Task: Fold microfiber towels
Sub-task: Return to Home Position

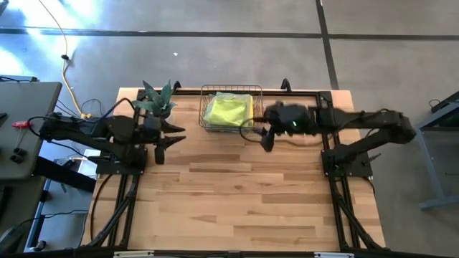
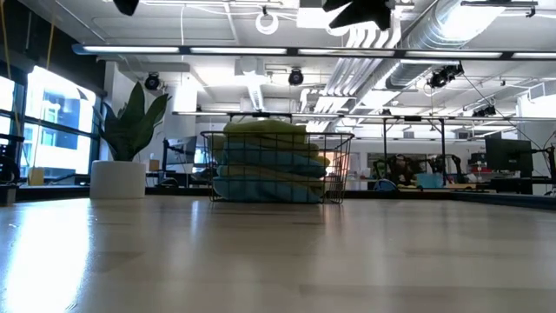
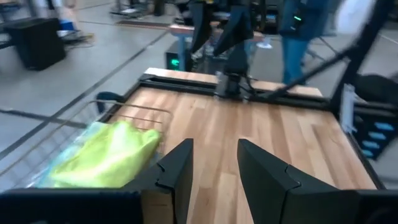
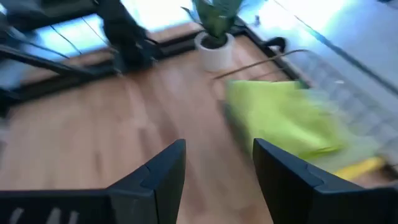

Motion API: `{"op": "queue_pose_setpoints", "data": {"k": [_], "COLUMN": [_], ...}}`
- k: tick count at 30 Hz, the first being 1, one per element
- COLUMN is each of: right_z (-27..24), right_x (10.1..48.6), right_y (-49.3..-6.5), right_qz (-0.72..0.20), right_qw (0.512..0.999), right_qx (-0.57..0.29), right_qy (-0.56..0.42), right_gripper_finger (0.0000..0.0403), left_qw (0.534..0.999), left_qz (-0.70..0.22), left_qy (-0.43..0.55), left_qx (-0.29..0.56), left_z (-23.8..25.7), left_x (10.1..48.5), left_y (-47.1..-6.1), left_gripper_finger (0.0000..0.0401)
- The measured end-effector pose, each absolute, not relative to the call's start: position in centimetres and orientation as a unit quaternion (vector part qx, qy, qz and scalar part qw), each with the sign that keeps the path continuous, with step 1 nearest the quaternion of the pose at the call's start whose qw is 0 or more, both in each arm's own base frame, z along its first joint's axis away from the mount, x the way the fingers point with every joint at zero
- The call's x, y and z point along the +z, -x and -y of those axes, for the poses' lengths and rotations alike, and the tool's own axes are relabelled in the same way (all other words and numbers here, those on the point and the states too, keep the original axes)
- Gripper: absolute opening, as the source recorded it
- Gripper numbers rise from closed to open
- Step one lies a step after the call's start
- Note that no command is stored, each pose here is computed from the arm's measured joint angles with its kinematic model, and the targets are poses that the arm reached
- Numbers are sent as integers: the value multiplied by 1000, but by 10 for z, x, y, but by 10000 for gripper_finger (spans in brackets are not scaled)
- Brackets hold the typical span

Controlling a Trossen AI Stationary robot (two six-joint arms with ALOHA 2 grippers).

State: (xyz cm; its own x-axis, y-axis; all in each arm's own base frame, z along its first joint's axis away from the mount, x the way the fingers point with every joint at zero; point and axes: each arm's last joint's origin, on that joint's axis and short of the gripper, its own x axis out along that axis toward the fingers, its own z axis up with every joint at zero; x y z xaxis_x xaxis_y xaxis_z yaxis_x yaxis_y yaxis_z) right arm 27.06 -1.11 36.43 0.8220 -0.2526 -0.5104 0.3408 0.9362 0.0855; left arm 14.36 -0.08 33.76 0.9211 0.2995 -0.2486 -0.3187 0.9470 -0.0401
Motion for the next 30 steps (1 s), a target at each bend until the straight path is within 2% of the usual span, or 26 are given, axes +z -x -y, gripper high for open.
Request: {"op": "queue_pose_setpoints", "data": {"k": [6, 15, 20, 30], "right_z": [-15, -41, -49, -55], "right_x": [310, 241, 217, 189], "right_y": [-253, -233, -221, -205], "right_qz": [-170, -94, -79, -80], "right_qw": [962, 953, 947, 952], "right_qx": [-125, -182, -201, -181], "right_qy": [-177, -222, -236, -233], "right_gripper_finger": [181, 181, 181, 181], "left_qw": [990, 990, 991, 984], "left_qz": [-110, -100, -63, -27], "left_qy": [31, 77, 110, 167], "left_qx": [87, 56, 50, 48], "left_z": [5, 7, 7, 7], "left_x": [319, 277, 258, 223], "left_y": [-152, -153, -151, -148], "left_gripper_finger": [115, 115, 115, 115]}}
